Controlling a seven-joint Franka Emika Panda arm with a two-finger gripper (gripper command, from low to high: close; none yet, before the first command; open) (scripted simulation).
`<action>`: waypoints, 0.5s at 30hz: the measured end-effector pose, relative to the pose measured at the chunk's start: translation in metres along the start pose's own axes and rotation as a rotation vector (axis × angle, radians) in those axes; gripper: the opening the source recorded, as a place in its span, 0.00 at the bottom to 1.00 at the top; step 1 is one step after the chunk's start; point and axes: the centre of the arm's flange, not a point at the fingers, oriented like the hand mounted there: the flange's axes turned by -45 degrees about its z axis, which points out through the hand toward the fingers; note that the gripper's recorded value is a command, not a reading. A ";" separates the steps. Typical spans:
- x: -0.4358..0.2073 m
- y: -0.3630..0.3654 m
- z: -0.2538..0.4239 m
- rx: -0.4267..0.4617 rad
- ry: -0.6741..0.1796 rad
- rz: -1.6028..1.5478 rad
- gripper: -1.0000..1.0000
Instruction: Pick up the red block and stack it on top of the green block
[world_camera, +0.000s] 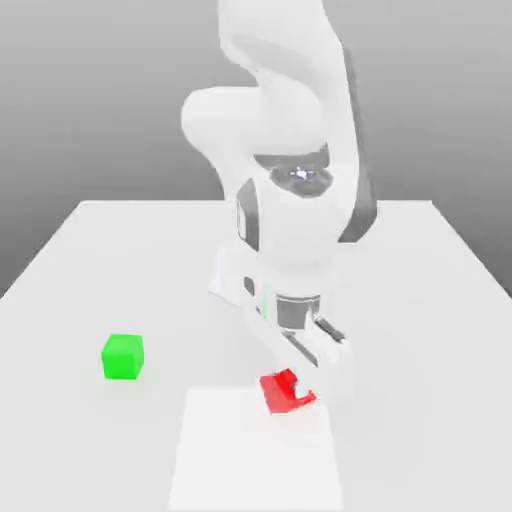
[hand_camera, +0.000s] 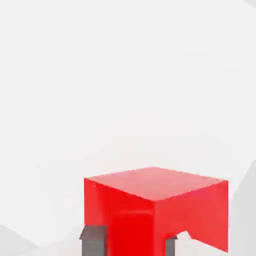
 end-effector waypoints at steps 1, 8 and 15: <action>-0.001 0.001 -0.007 -0.001 0.000 -0.002 0.00; 0.072 0.054 -0.028 -0.018 0.023 0.061 0.00; 0.134 0.133 -0.043 -0.024 0.024 0.130 0.00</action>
